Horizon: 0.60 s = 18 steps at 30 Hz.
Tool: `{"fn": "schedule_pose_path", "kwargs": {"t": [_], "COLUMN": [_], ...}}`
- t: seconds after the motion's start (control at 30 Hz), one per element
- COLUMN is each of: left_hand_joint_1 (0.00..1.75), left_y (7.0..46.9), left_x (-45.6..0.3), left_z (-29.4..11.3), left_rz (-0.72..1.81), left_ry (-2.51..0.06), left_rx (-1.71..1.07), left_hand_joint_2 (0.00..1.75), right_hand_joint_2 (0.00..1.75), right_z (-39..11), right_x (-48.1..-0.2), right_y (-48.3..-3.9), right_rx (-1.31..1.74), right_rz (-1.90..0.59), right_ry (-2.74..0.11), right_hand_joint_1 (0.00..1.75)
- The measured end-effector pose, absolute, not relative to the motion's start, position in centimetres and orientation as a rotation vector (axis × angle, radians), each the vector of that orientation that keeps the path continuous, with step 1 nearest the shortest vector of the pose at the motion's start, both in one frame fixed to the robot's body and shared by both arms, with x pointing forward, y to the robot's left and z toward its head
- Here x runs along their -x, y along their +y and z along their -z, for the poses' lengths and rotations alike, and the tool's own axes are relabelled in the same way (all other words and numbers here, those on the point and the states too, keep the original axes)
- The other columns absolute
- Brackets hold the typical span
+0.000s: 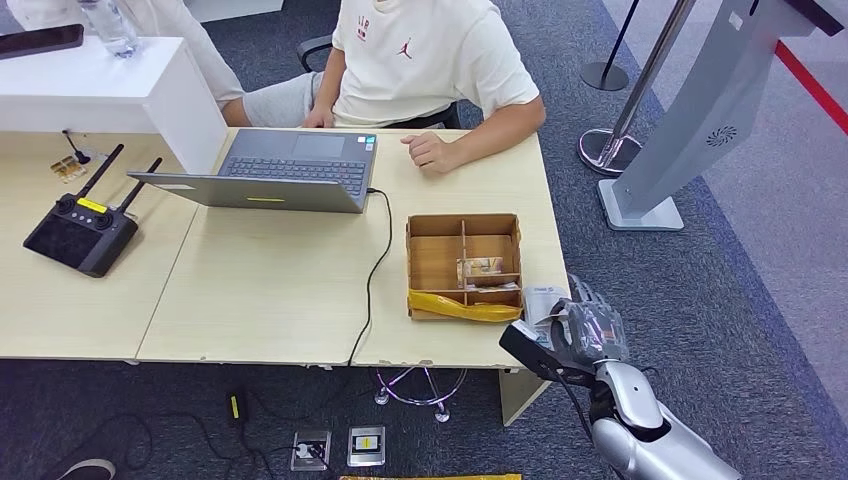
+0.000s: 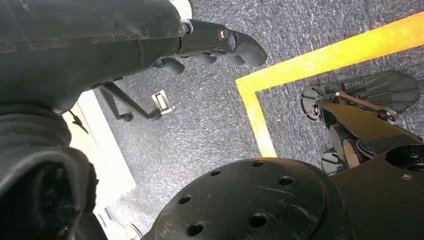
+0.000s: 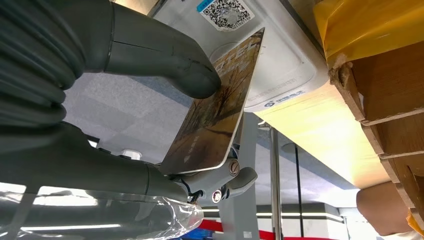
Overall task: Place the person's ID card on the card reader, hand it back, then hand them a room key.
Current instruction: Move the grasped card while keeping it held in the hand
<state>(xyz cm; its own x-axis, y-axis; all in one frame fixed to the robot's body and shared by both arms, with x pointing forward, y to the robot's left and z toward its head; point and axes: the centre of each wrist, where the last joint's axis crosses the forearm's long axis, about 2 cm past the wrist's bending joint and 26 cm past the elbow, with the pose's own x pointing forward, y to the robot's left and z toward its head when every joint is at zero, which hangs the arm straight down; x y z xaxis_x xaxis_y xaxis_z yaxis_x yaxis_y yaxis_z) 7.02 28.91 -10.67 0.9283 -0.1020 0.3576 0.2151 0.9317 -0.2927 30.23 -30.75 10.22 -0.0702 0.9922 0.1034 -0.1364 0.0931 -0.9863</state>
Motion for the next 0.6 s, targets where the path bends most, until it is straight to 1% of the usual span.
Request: {"fn": "schedule_pose_path", "kwargs": {"t": [0.6], "left_hand_joint_1": [0.00], "left_y": [28.9], "left_x": [-7.0], "left_z": [10.7], "left_rz": [0.161], "left_ry": [-0.346], "left_rx": [0.335], "left_hand_joint_2": [0.00], "right_hand_joint_2": [1.75], "right_z": [-9.3], "right_x": [-30.3], "right_y": [-29.5], "right_rx": [0.928], "right_rz": [-1.279], "right_ry": [-1.201], "right_hand_joint_1": [1.75]}}
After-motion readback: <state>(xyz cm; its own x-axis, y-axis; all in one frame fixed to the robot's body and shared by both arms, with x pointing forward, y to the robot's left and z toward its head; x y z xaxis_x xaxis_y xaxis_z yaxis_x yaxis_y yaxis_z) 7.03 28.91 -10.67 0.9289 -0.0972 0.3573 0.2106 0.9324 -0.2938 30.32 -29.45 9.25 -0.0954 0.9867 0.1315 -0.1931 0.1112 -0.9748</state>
